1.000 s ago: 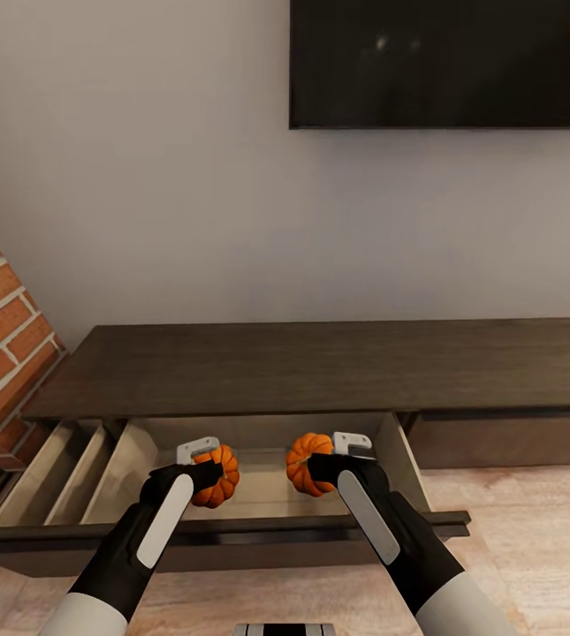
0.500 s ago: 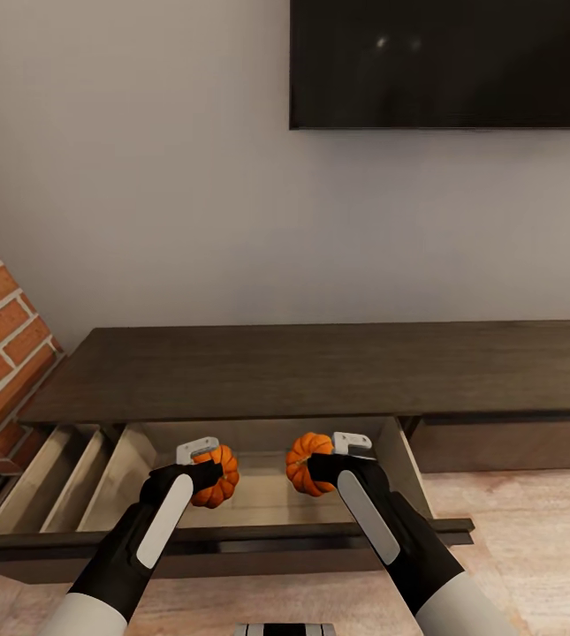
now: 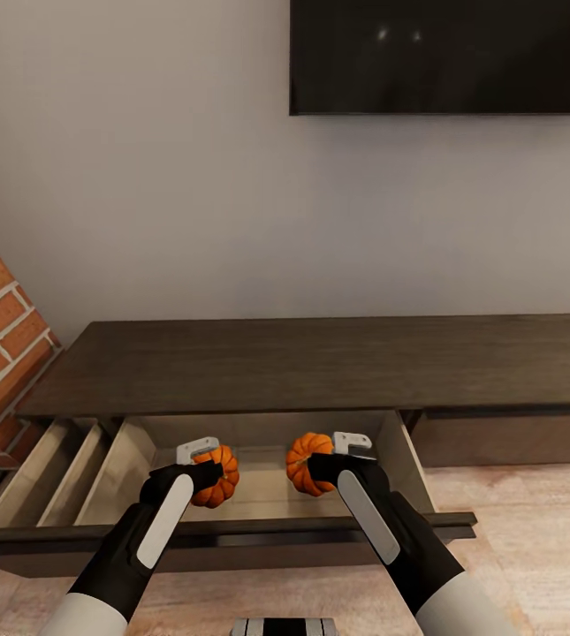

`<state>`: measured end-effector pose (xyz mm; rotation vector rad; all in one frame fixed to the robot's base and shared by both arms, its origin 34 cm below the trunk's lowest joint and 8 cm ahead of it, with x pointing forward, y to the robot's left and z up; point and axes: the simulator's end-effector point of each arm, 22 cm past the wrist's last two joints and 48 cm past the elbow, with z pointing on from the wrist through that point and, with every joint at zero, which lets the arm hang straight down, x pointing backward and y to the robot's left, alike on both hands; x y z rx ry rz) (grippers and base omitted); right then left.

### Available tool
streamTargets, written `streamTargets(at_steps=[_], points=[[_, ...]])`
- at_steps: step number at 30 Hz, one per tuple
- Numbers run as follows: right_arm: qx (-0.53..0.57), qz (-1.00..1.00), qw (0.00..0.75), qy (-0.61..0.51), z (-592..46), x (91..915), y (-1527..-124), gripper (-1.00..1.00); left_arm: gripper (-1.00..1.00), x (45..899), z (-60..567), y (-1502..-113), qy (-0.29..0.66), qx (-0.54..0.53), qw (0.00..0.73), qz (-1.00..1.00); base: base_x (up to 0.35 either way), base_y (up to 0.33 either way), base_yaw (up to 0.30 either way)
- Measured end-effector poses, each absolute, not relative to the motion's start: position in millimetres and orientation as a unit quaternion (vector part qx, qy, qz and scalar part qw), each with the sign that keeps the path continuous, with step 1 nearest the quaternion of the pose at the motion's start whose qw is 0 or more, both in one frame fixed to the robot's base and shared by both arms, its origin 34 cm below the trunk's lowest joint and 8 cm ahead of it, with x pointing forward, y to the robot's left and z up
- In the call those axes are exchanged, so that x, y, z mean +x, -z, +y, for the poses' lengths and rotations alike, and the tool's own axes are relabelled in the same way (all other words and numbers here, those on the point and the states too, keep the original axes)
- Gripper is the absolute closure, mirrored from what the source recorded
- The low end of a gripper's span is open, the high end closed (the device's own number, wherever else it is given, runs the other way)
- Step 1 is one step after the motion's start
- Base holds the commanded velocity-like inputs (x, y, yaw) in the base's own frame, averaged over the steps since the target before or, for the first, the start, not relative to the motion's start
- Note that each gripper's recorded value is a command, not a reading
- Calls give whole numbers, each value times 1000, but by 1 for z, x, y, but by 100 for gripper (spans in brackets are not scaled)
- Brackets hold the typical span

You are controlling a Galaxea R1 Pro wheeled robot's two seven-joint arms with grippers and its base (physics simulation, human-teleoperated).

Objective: Place each of the two pumpkins and all three candles from the living room inside a cabinet in the living room (use any cabinet), then make sure every cabinet is closed, and position the cauldron so it is next to a table in the living room.

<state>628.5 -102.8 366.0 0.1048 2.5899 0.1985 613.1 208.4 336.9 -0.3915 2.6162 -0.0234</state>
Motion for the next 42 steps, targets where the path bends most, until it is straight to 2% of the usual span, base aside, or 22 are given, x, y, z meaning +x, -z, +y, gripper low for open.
streamTargets(at_steps=[42], points=[[44, 966, 245, -73, -103, 621, -336, 100, 100, 606, 201, -310, 5, -133, 229, 964, 16, 5, 0]])
